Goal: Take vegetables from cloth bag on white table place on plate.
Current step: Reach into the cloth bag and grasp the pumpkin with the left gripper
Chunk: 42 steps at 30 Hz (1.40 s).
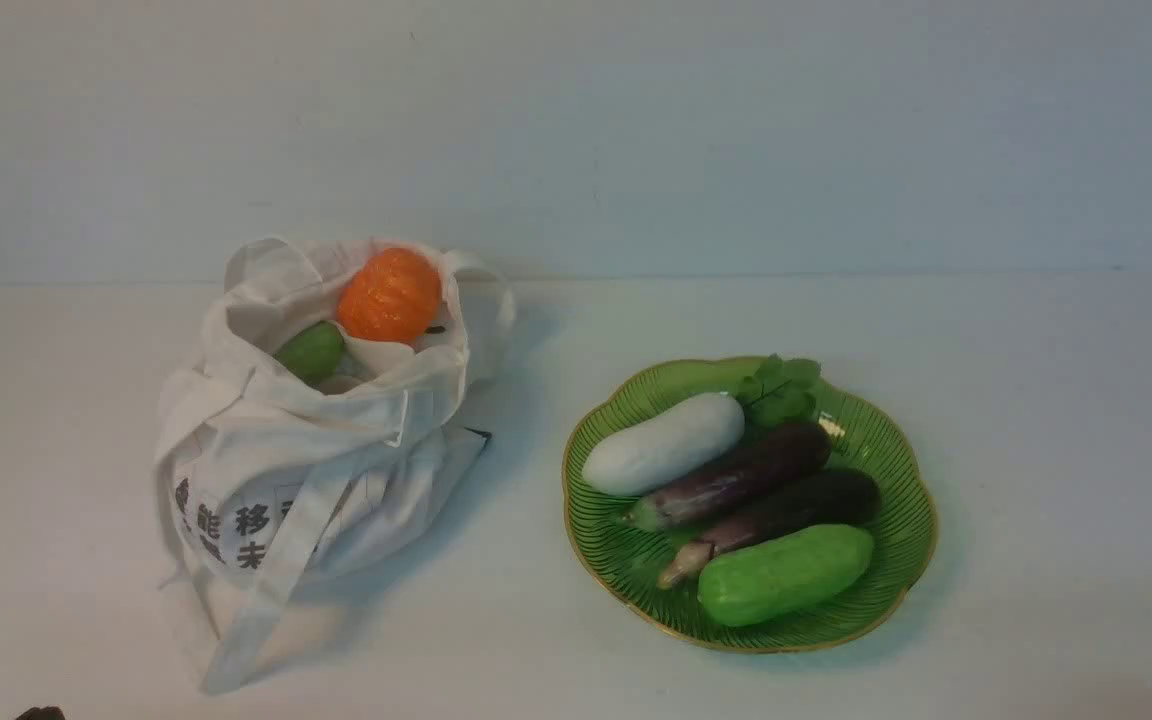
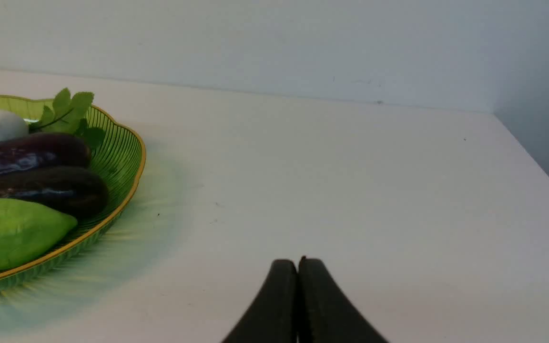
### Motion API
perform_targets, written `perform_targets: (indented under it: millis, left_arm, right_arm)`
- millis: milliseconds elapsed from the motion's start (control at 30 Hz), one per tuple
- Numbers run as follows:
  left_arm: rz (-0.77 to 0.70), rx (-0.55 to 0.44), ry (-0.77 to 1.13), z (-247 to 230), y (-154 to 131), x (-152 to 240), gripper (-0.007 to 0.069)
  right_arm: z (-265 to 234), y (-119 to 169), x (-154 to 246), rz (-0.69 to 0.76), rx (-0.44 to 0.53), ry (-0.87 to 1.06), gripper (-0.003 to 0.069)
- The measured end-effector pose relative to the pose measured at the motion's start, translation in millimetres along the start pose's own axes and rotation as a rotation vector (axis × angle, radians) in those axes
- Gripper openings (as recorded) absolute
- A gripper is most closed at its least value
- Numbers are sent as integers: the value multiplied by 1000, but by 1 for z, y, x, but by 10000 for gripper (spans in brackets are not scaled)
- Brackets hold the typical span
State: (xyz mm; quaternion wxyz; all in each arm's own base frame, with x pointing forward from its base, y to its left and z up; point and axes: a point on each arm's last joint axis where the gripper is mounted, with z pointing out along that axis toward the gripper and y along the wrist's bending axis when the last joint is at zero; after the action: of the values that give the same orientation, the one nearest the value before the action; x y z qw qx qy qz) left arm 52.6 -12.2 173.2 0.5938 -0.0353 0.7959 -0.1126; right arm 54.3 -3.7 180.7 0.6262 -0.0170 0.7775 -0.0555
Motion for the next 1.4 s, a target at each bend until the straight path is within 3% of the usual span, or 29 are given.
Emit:
perform_targets:
  millis: [1133, 1400]
  left_arm:
    - [-1, 0, -4, 0, 0, 0, -5]
    - [-265, 19, -279, -4, 2, -25, -5]
  right_arm:
    - [0, 0, 0, 0, 0, 0, -15]
    - [0, 0, 0, 0, 0, 0, -15]
